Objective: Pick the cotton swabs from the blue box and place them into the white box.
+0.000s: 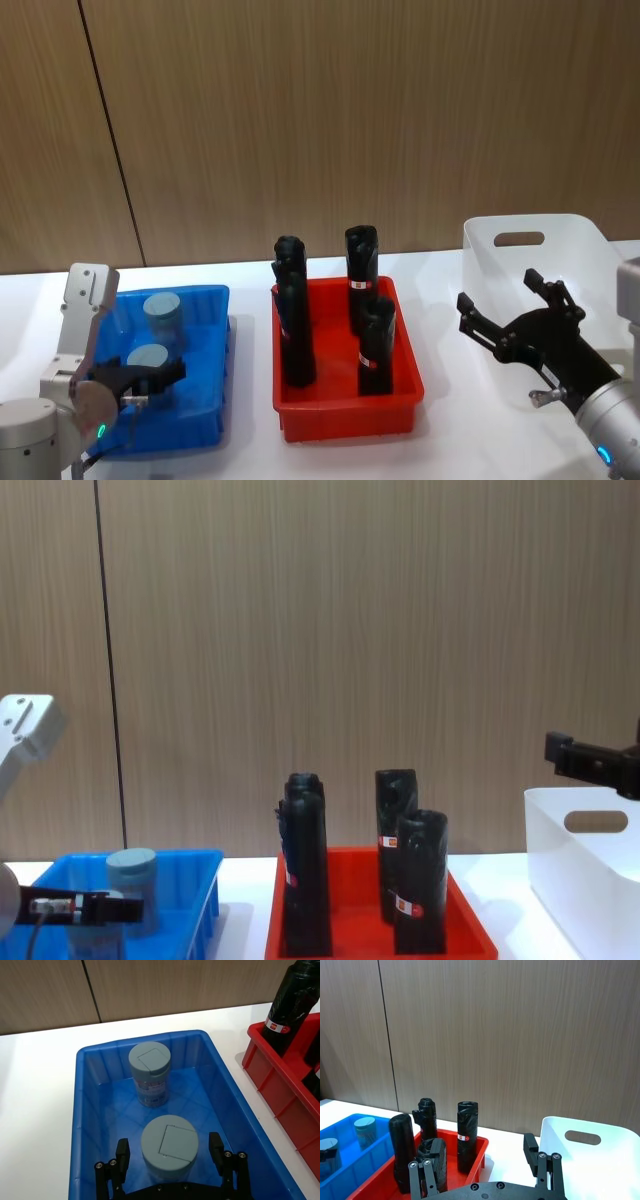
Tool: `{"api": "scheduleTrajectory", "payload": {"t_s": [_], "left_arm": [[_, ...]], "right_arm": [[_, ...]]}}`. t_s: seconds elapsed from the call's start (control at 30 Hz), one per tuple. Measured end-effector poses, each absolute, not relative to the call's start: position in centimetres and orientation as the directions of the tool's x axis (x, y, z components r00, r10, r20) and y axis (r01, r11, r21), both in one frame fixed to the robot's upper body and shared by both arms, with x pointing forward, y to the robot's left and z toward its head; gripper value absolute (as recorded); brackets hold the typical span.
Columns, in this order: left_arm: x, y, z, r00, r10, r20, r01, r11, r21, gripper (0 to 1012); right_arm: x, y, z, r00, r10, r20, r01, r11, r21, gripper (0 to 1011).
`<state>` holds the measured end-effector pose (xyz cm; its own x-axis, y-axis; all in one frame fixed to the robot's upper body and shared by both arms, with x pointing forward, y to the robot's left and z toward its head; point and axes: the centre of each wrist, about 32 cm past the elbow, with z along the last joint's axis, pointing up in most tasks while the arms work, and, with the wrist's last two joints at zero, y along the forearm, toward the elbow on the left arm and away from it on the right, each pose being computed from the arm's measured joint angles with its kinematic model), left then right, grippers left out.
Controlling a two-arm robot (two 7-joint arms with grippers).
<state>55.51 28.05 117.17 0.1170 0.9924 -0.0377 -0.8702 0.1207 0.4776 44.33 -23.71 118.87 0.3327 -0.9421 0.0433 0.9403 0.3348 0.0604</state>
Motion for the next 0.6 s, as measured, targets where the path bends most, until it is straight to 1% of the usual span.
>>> {"api": "scheduleTrajectory", "payload": {"t_s": [0.13,0.17,0.23,0.27,0.37,0.4,0.43,0.5,0.6], "left_arm": [[55.86,28.09,116.97,0.138,0.990,-0.038,-0.870,0.139,0.473,967],[55.94,28.09,116.92,0.140,0.989,-0.038,-0.870,0.142,0.472,927],[56.12,28.10,116.82,0.150,0.988,-0.039,-0.871,0.151,0.468,906],[56.18,28.11,116.78,0.152,0.988,-0.039,-0.871,0.153,0.468,851],[56.33,28.11,116.69,0.161,0.986,-0.040,-0.871,0.161,0.464,761],[56.39,28.12,116.65,0.165,0.985,-0.041,-0.871,0.165,0.462,702],[56.39,28.12,116.64,0.167,0.985,-0.041,-0.871,0.167,0.462,702],[56.41,28.14,116.60,0.169,0.985,-0.041,-0.872,0.169,0.460,670],[56.42,28.16,116.57,0.172,0.984,-0.042,-0.873,0.172,0.456,668]], "right_arm": [[44.33,-23.71,118.87,0.333,-0.942,0.043,0.940,0.335,0.060,1001],[44.33,-23.71,118.87,0.333,-0.942,0.043,0.940,0.335,0.060,1002],[44.33,-23.71,118.87,0.333,-0.942,0.043,0.940,0.335,0.060,1001],[44.33,-23.71,118.87,0.333,-0.942,0.043,0.940,0.335,0.060,1002],[44.33,-23.71,118.87,0.333,-0.942,0.043,0.940,0.335,0.060,1002],[44.33,-23.71,118.87,0.333,-0.942,0.043,0.940,0.335,0.060,1001],[44.33,-23.71,118.87,0.333,-0.942,0.043,0.940,0.335,0.060,1002],[44.33,-23.71,118.87,0.333,-0.942,0.043,0.940,0.335,0.060,1001],[44.33,-23.71,118.87,0.333,-0.942,0.043,0.940,0.335,0.060,1001]]}}
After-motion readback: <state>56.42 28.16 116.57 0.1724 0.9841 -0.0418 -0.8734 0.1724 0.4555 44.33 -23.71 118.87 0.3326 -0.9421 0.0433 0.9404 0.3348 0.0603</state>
